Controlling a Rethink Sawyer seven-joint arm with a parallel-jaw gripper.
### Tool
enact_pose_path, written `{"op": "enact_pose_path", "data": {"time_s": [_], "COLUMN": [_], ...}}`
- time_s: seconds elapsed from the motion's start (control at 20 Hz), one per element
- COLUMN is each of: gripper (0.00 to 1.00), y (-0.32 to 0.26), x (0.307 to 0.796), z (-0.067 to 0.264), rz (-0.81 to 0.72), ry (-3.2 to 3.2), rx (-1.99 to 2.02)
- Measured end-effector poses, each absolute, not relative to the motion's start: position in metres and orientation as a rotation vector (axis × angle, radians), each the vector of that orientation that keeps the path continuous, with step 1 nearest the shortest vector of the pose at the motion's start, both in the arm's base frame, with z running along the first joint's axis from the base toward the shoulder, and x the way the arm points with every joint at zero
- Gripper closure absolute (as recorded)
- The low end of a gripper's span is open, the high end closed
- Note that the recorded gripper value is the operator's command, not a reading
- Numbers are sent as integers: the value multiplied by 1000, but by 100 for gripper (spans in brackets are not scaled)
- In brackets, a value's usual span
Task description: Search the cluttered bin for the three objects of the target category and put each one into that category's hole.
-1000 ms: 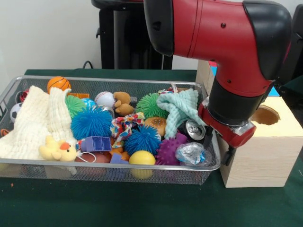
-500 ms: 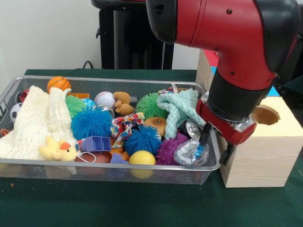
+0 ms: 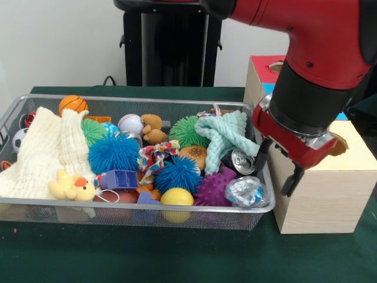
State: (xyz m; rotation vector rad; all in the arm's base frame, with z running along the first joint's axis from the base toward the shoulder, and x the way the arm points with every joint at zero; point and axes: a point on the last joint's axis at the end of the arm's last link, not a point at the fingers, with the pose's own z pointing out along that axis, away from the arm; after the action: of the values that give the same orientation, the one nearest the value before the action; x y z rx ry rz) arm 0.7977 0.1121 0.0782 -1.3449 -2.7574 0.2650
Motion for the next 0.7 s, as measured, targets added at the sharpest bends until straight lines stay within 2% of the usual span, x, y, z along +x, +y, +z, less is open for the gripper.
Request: {"op": "enact_pose_path", "data": {"time_s": [0.3,0.7], "gripper": [0,0], "y": [116,110], "x": [805,797], "z": [74,35], "rz": [257,299], "ry": [-2786,-2787], "rx": [-1337,-1324]}}
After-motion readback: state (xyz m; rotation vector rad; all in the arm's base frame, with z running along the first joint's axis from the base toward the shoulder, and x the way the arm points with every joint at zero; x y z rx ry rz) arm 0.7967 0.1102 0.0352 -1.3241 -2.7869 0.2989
